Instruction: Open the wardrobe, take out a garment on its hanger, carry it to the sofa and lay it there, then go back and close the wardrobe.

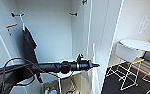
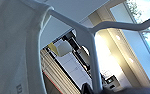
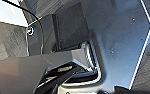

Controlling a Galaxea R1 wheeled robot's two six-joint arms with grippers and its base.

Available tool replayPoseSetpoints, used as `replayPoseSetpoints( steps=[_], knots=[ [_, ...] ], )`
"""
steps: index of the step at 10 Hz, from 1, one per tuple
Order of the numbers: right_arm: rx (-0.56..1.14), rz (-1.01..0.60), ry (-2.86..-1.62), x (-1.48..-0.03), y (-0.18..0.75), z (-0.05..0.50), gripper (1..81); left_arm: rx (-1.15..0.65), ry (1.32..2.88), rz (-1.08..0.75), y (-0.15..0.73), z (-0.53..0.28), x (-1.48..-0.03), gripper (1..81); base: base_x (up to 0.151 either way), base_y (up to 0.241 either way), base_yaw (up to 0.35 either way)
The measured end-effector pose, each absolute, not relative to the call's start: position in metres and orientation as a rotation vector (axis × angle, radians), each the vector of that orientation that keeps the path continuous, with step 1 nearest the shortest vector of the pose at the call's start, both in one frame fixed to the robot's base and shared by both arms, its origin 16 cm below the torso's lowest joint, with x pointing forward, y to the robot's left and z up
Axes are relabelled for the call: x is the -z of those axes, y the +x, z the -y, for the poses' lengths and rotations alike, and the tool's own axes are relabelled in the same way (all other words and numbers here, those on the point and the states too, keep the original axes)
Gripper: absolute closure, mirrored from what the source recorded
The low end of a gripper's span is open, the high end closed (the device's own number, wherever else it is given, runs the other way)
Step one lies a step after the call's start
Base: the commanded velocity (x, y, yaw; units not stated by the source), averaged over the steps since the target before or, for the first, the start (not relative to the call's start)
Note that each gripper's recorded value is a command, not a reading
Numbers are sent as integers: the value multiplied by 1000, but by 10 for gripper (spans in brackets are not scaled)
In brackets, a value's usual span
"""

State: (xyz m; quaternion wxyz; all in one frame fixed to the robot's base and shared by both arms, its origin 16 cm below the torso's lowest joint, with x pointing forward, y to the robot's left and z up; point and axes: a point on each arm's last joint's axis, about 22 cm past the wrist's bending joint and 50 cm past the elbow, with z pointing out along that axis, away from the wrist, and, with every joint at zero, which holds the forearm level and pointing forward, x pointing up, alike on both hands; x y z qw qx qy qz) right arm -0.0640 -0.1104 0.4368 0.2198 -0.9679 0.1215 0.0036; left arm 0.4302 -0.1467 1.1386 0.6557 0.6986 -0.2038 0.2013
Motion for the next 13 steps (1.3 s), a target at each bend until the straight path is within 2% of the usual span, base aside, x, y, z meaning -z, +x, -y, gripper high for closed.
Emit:
replayPoseSetpoints(
  steps=[4,11,13],
  knots=[
    [-26,-205,-2689,-435,-49,114,10,-533,1623,380,445,99,-1137,811,0,0,-197],
    [-20,-221,-2691,-435,-49,116,10,-495,1600,409,429,120,-1139,811,0,0,-197],
    [-67,-235,-2691,-436,-65,115,10,-463,1599,386,437,123,-1123,811,0,0,-197]
  ],
)
